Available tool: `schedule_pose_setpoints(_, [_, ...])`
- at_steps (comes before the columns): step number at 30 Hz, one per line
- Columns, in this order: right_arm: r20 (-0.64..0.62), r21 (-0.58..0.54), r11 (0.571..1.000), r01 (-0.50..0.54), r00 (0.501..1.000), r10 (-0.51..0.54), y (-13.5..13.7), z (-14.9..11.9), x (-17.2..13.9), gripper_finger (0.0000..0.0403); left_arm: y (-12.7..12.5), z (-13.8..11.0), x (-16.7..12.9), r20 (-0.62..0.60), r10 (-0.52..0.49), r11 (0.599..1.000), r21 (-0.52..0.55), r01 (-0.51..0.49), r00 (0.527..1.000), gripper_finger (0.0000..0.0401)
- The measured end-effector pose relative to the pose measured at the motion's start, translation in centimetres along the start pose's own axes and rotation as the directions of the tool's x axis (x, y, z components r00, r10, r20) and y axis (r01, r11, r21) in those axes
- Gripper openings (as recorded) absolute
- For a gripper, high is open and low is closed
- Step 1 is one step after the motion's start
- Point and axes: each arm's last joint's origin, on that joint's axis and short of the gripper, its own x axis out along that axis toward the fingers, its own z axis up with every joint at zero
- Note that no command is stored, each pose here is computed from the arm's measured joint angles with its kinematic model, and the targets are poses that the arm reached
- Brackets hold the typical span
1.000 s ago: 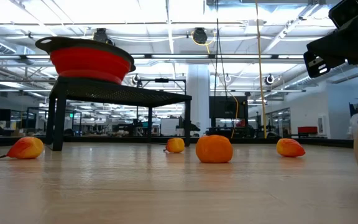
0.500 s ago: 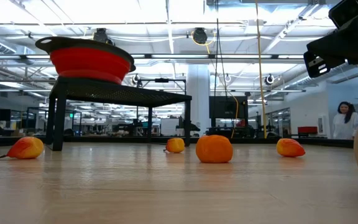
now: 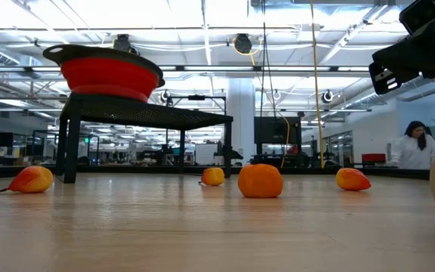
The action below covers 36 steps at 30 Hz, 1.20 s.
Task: Pick & Place Fruit
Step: Put the pomegranate into the red strainer bowl on the shelf
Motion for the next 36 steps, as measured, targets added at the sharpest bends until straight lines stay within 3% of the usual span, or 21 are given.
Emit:
schedule_pose_setpoints(7, [0.000,0.000,1.000,0.001,1.000,-0.001,0.0,0.0,0.0,0.0000,4.7,1.0,1.0,-0.135,0.153,0.987,0.065,-0.145,0.979,0.0182])
schedule_pose_setpoints(18, [0.000,0.000,1.000,0.003,1.000,-0.003,0.0,0.0,0.0,0.0000,10.6,1.6,0.2,-0.317,0.382,0.924,0.144,-0.355,0.868,0.0182])
schedule_pose_setpoints(31, [0.007,-0.033,0.998,0.053,0.999,-0.053,-0.2,0.0,0.0,0.0000,13.8,0.9,-2.0,-0.538,0.490,0.851,0.126,-0.510,0.686,0.0182])
schedule_pose_setpoints(36, [0.008,-0.033,0.998,0.054,0.999,-0.053,-0.2,0.0,0.0,0.0000,13.9,0.6,-1.6,-0.551,0.506,0.840,0.140,-0.524,0.664,0.0182])
